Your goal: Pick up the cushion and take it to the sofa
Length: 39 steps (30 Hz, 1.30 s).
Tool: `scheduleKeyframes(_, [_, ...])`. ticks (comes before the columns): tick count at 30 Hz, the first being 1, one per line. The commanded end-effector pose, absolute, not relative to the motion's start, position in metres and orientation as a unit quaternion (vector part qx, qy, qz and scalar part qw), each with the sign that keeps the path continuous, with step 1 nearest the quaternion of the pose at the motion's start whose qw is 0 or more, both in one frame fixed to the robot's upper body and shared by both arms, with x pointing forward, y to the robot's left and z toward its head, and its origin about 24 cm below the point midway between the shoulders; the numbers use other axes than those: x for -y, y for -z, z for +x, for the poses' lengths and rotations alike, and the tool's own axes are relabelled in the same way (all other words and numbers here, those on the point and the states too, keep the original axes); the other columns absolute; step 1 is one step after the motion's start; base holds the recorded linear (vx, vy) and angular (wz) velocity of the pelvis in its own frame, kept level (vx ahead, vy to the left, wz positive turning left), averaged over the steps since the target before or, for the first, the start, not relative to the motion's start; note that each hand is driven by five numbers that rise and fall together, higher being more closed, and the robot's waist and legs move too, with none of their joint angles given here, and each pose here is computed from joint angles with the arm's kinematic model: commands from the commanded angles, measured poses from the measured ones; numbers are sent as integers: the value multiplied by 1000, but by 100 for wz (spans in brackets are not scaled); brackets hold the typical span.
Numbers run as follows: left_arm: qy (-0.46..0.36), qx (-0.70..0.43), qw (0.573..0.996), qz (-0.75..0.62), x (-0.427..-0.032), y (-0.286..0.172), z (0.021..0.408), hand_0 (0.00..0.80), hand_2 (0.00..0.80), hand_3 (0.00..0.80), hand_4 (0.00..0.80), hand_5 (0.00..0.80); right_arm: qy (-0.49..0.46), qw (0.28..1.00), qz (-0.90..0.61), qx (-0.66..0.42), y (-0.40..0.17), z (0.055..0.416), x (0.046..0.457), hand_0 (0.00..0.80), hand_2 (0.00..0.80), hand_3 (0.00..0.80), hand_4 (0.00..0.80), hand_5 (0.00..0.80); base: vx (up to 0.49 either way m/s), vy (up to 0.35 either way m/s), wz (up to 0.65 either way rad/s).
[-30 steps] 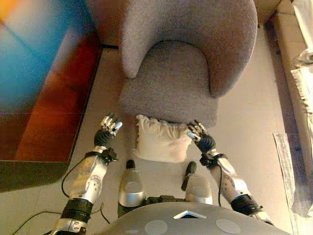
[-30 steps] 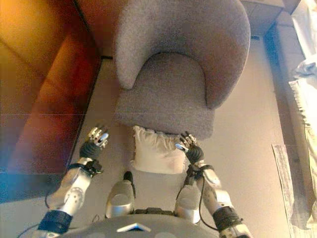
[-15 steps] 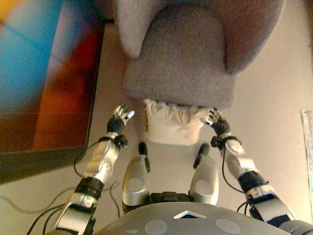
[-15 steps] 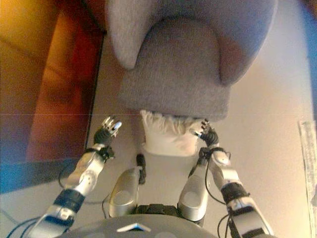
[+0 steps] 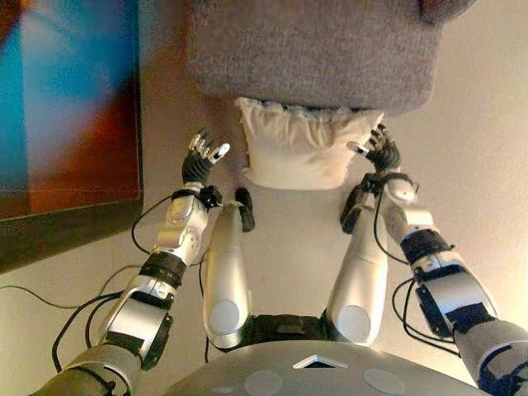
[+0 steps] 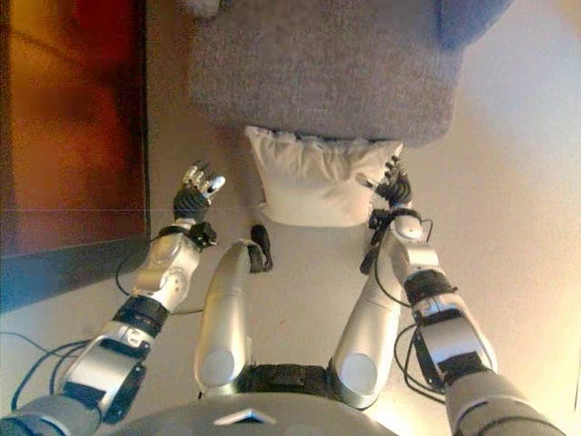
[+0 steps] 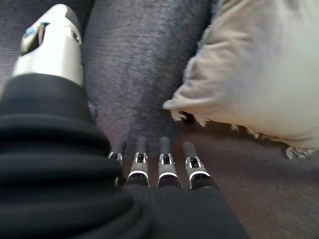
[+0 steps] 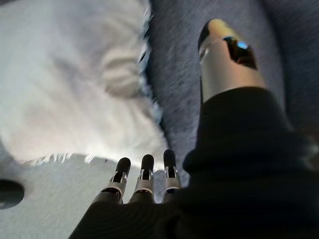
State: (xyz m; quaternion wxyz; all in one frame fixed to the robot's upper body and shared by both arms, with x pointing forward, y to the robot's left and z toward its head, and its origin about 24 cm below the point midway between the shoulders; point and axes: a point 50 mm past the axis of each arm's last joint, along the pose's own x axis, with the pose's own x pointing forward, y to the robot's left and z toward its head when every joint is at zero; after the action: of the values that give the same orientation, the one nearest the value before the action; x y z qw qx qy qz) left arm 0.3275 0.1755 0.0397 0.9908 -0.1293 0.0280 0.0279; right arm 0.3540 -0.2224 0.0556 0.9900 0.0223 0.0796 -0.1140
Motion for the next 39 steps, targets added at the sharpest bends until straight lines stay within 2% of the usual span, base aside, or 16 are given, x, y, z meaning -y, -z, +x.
scheduleKeyframes(1, [-16, 31, 990, -136, -175, -67, 342, 0, 0, 0, 0, 0, 118, 992, 32, -35, -88, 367, 234, 0, 0, 0, 0, 0, -36, 3, -5])
scheduleKeyframes(11, [-20, 36, 994, -97, -197, -102, 371, 0, 0, 0, 0, 0, 145, 988, 31, -43, -115, 381, 258, 0, 0, 0, 0, 0, -7, 4, -9])
scheduleKeyframes(17, [10, 49, 994, -93, -198, -130, 385, 0, 0, 0, 0, 0, 152, 986, 47, -40, -125, 386, 266, 0, 0, 0, 0, 0, 14, 17, -8])
scheduleKeyframes(22, [-2, 64, 993, -96, -208, -155, 394, 0, 0, 0, 0, 0, 73, 997, 35, -5, -152, 395, 257, 0, 0, 0, 0, 0, 5, 5, -7])
scheduleKeyframes(26, [-4, 64, 994, -92, -216, -168, 399, 0, 0, 0, 0, 0, 47, 998, 37, 1, -162, 399, 254, 0, 0, 0, 0, 0, 16, -33, 0])
scheduleKeyframes(33, [38, 54, 993, -102, -211, -182, 406, 0, 0, 0, 0, 0, -1, 999, 31, 18, -184, 407, 245, 0, 0, 0, 0, 0, 9, -13, 2])
scheduleKeyframes(39, [40, 35, 995, -87, -209, -190, 411, 0, 0, 0, 0, 0, -28, 999, 12, 21, -201, 412, 237, 0, 0, 0, 0, 0, 0, 0, 0])
